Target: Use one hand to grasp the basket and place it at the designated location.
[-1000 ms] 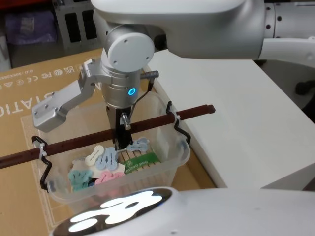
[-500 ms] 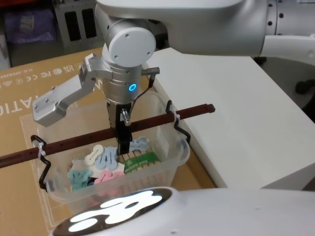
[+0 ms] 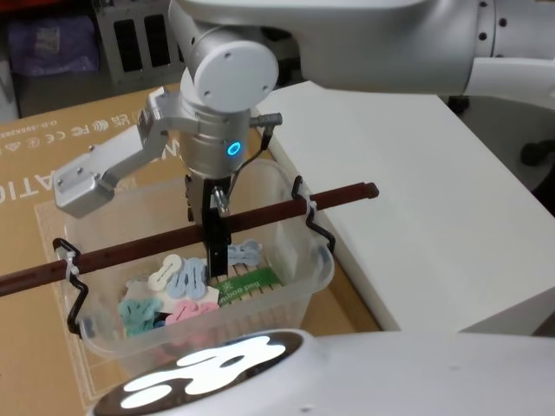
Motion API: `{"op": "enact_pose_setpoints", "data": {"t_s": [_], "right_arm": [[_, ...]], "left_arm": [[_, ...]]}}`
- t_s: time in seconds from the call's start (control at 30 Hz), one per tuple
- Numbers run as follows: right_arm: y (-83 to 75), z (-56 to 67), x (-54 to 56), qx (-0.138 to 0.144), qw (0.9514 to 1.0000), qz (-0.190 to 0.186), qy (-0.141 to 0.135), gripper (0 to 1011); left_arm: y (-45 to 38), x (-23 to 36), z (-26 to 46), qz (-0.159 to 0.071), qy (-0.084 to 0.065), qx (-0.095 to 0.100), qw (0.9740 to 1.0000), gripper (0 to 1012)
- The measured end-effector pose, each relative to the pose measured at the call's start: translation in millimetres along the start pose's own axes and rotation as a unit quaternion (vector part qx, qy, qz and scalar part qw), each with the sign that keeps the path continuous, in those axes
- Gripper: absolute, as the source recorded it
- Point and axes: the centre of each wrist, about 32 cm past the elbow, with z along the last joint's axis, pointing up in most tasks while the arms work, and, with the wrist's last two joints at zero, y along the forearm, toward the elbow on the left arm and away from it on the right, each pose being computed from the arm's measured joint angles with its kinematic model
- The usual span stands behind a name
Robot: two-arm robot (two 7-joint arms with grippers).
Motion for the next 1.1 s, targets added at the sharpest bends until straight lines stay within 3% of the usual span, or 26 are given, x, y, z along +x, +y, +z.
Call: {"op": "enact_pose_setpoints", "data": {"t_s": [0.7,1.1], "right_arm": [[-33.8,3.3,-13.5,-0.011,0.9994,-0.033,0.006,1001],[-64.0,5.6,-30.5,-0.019,0.9978,-0.062,0.013,1001]], "left_arm": [[0.0,0.0,0.0,0.000,0.000,0.000,1.0000,0],[0.0,0.0,0.0,0.000,0.000,0.000,1.0000,0]]}}
